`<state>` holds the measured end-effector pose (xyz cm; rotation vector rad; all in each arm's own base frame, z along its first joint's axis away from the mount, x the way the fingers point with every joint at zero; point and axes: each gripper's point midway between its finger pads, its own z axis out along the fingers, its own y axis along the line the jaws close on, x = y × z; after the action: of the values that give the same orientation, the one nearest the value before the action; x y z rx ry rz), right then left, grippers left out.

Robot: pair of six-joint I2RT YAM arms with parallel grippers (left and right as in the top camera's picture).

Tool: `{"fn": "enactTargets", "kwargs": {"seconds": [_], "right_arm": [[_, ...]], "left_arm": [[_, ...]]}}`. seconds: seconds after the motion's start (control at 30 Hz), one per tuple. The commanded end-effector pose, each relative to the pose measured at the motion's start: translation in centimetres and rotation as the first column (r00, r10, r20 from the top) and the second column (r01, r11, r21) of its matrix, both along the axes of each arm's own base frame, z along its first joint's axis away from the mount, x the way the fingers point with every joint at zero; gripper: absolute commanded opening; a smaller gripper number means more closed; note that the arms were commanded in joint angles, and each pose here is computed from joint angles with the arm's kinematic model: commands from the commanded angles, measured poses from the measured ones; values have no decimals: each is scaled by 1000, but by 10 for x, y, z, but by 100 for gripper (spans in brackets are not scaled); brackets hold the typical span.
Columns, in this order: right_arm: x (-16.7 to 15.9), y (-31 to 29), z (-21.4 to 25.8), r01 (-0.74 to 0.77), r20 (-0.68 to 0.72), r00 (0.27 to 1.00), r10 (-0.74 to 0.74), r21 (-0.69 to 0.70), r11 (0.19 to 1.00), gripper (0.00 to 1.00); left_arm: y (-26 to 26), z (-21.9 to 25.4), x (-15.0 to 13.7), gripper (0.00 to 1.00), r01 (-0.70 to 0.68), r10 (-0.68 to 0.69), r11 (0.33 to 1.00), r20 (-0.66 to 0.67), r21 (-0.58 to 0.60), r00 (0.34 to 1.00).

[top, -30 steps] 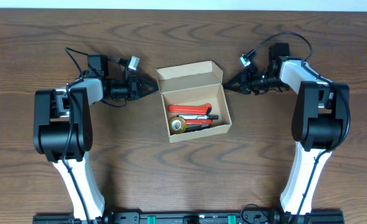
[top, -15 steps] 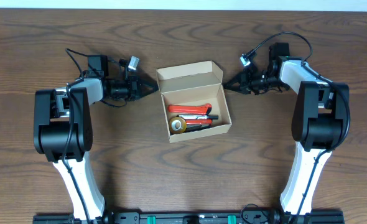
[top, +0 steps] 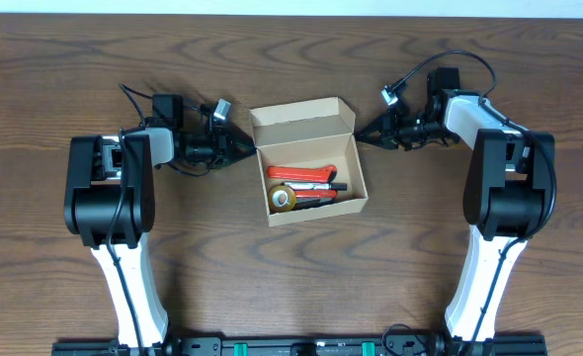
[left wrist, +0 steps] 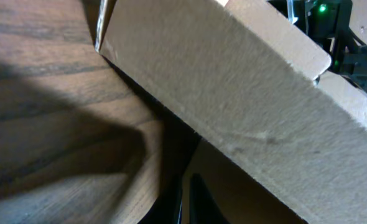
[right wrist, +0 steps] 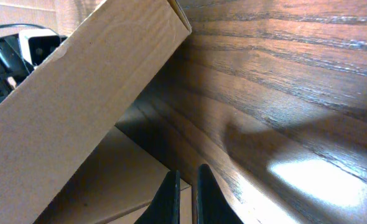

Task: Pack container
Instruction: 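Bring both grippers to the box lid flaps on either side, then push the lid flaps inward with both grippers to fold the lid over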

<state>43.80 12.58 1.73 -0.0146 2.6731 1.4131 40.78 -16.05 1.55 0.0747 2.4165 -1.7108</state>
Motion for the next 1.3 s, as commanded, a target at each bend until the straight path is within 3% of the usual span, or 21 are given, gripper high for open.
{"fn": "enactTargets", "kwargs": {"seconds": [0.0, 0.7, 1.27], "right_arm": [[0, 12, 4, -18, -2, 1000, 18, 29, 999, 1], [2, 39, 20, -59, 29, 998, 56, 115, 992, 1], [30, 58, 70, -110, 139, 986, 91, 135, 985, 1]], "left_arm": [[0, -3, 0, 6, -6, 6, 1000, -18, -9, 1000], [-3, 19, 18, 6, -17, 17, 997, 9, -71, 1000], [-5, 58, 29, 6, -11, 18, 997, 105, -71, 994]]}}
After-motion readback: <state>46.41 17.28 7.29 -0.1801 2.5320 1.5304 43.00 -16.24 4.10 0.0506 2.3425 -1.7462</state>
